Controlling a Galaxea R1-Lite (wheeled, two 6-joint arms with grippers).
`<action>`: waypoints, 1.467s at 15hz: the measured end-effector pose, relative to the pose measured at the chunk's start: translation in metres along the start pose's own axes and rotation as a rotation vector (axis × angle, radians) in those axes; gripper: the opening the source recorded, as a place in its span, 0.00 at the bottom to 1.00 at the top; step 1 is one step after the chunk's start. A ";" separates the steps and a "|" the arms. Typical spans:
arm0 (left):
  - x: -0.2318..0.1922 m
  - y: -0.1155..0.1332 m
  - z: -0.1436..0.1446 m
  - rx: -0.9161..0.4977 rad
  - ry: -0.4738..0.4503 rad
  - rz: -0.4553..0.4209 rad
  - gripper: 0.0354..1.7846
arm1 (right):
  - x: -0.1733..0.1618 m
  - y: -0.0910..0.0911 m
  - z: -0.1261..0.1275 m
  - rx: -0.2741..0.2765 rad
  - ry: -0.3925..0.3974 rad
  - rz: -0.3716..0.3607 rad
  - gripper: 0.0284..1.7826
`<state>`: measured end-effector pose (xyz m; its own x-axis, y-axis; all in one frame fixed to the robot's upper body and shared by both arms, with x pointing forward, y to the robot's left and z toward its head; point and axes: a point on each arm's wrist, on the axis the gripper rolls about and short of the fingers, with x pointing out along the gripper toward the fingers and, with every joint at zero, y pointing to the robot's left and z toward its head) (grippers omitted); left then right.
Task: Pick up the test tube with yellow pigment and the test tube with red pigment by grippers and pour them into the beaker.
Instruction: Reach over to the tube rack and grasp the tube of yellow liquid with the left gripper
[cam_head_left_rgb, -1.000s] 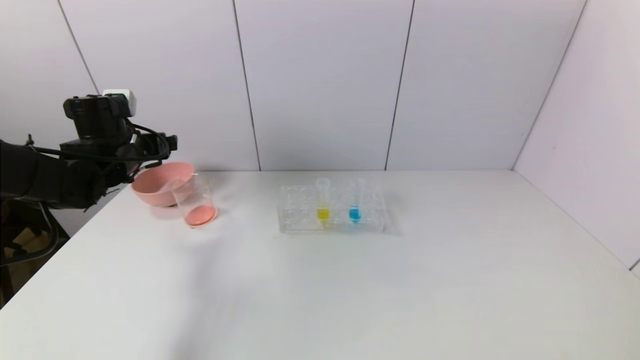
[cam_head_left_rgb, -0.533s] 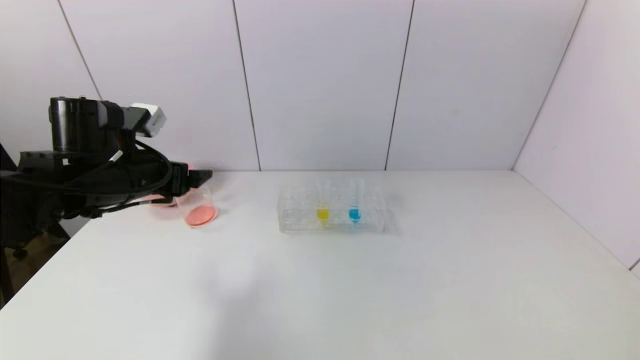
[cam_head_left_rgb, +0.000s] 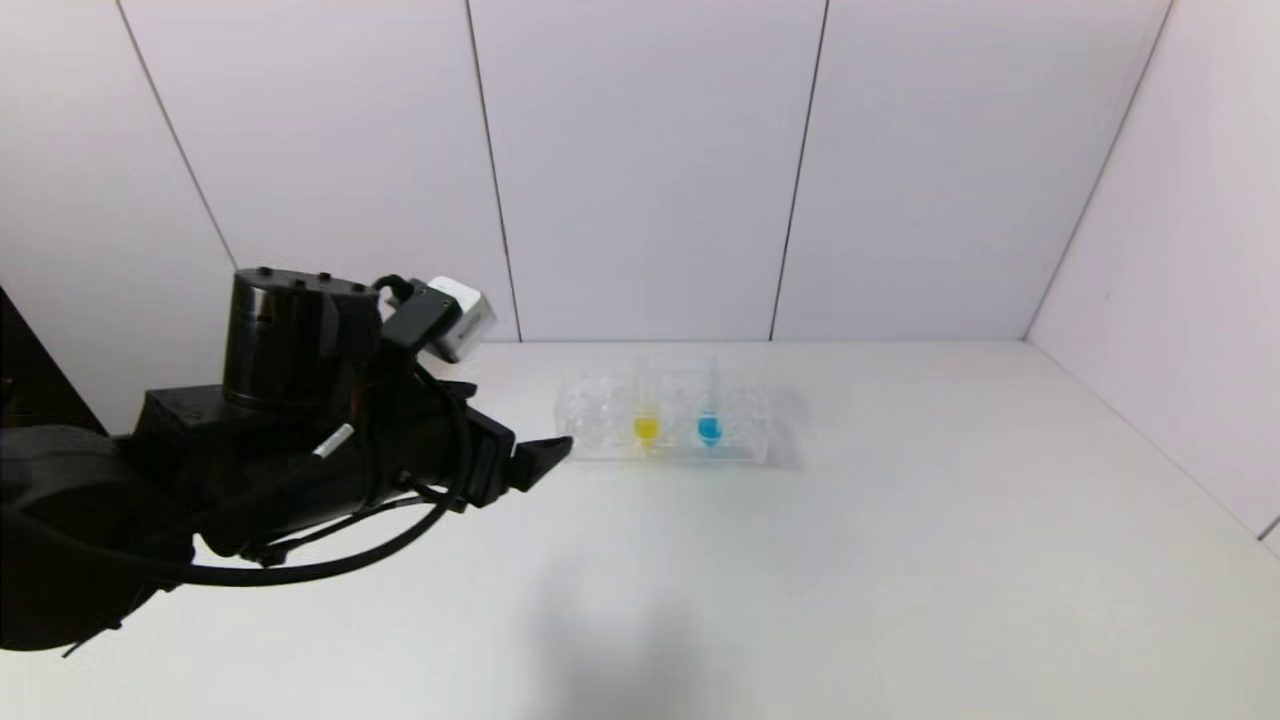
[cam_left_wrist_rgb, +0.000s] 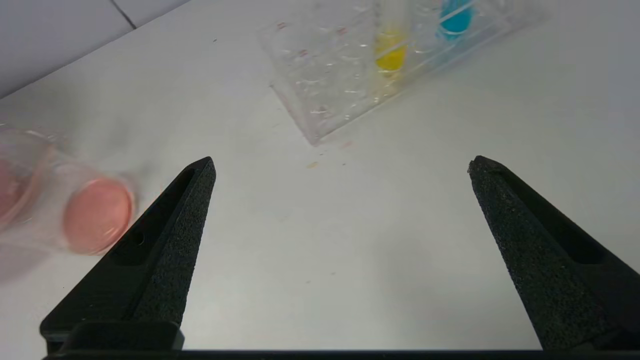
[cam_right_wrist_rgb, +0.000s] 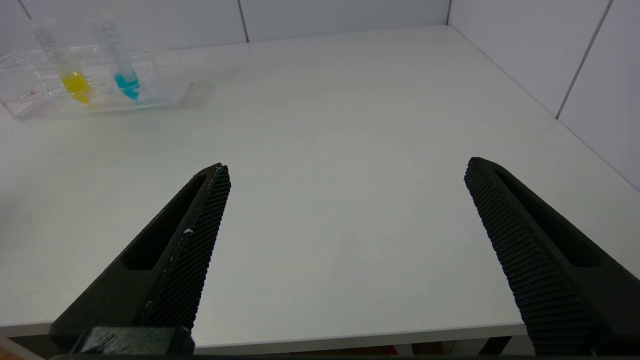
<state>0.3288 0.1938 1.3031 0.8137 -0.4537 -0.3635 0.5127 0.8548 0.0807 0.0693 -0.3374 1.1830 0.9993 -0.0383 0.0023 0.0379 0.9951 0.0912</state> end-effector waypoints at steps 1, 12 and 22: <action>0.008 -0.012 0.001 -0.027 -0.021 0.007 0.99 | 0.000 0.000 0.000 0.000 0.000 0.000 0.96; 0.117 -0.075 -0.010 -0.166 -0.241 0.262 0.99 | 0.000 0.000 0.000 0.000 0.000 0.000 0.96; 0.184 -0.094 -0.014 -0.206 -0.325 0.382 0.99 | 0.000 0.000 0.000 0.000 0.000 0.000 0.96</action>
<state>0.4269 0.0337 1.2160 0.9912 -0.1276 -0.0350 0.1260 0.9910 -0.0446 0.0693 -0.3374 1.1830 0.9993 -0.0383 0.0023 0.0379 0.9951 0.0917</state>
